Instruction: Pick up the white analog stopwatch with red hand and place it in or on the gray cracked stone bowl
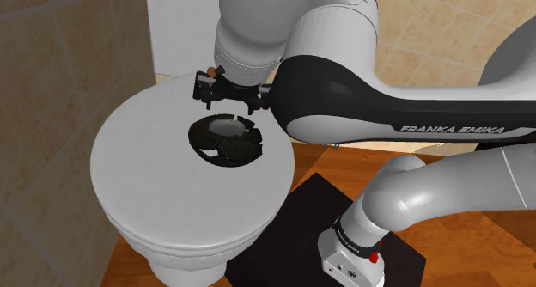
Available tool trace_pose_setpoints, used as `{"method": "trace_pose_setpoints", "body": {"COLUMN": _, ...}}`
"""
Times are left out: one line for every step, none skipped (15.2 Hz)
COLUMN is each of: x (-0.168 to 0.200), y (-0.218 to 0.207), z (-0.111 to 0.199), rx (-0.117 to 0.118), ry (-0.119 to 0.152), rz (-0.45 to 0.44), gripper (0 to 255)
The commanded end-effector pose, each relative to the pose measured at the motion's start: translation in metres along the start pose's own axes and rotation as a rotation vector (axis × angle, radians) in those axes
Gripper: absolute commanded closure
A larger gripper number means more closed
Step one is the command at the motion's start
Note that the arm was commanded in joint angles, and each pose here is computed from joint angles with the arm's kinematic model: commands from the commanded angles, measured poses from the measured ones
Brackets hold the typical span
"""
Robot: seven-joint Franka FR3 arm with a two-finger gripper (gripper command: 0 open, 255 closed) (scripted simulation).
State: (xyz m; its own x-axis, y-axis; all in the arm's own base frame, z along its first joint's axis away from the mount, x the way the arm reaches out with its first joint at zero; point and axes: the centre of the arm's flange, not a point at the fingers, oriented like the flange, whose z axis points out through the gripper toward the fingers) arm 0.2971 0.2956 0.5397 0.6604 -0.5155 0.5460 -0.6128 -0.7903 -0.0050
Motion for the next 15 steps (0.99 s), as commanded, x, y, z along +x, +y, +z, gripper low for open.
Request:
{"method": "trace_pose_setpoints", "body": {"x": 0.000, "y": 0.000, "z": 0.000, "rx": 0.000, "ry": 0.000, "rz": 0.000, "gripper": 0}}
{"method": "trace_pose_setpoints", "body": {"x": 0.000, "y": 0.000, "z": 0.000, "rx": 0.000, "ry": 0.000, "rz": 0.000, "gripper": 0}}
{"method": "trace_pose_setpoints", "body": {"x": 0.000, "y": 0.000, "z": 0.000, "rx": 0.000, "ry": 0.000, "rz": 0.000, "gripper": 0}}
{"method": "trace_pose_setpoints", "body": {"x": 0.000, "y": 0.000, "z": 0.000, "rx": 0.000, "ry": 0.000, "rz": 0.000, "gripper": 0}}
{"method": "trace_pose_setpoints", "body": {"x": 0.000, "y": 0.000, "z": -0.013, "rx": 0.000, "ry": 0.000, "rz": 0.000, "gripper": 0}}
{"method": "trace_pose_setpoints", "body": {"x": 0.000, "y": 0.000, "z": -0.026, "rx": 0.000, "ry": 0.000, "rz": 0.000, "gripper": 0}}
{"method": "trace_pose_setpoints", "body": {"x": 0.000, "y": 0.000, "z": -0.040, "rx": 0.000, "ry": 0.000, "rz": 0.000, "gripper": 0}}
{"method": "trace_pose_setpoints", "body": {"x": 0.000, "y": 0.000, "z": -0.050, "rx": 0.000, "ry": 0.000, "rz": 0.000, "gripper": 0}}
{"method": "trace_pose_setpoints", "body": {"x": 0.000, "y": 0.000, "z": -0.050, "rx": 0.000, "ry": 0.000, "rz": 0.000, "gripper": 0}}
{"method": "trace_pose_setpoints", "body": {"x": 0.000, "y": 0.000, "z": -0.050, "rx": 0.000, "ry": 0.000, "rz": 0.000, "gripper": 0}}
{"method": "trace_pose_setpoints", "body": {"x": 0.000, "y": 0.000, "z": -0.050, "rx": 0.000, "ry": 0.000, "rz": 0.000, "gripper": 0}}
{"method": "trace_pose_setpoints", "body": {"x": 0.000, "y": 0.000, "z": -0.050, "rx": 0.000, "ry": 0.000, "rz": 0.000, "gripper": 0}}
{"method": "trace_pose_setpoints", "body": {"x": 0.000, "y": 0.000, "z": -0.050, "rx": 0.000, "ry": 0.000, "rz": 0.000, "gripper": 0}}
{"method": "trace_pose_setpoints", "body": {"x": 0.000, "y": 0.000, "z": -0.050, "rx": 0.000, "ry": 0.000, "rz": 0.000, "gripper": 0}}
{"method": "trace_pose_setpoints", "body": {"x": 0.000, "y": 0.000, "z": -0.050, "rx": 0.000, "ry": 0.000, "rz": 0.000, "gripper": 0}}
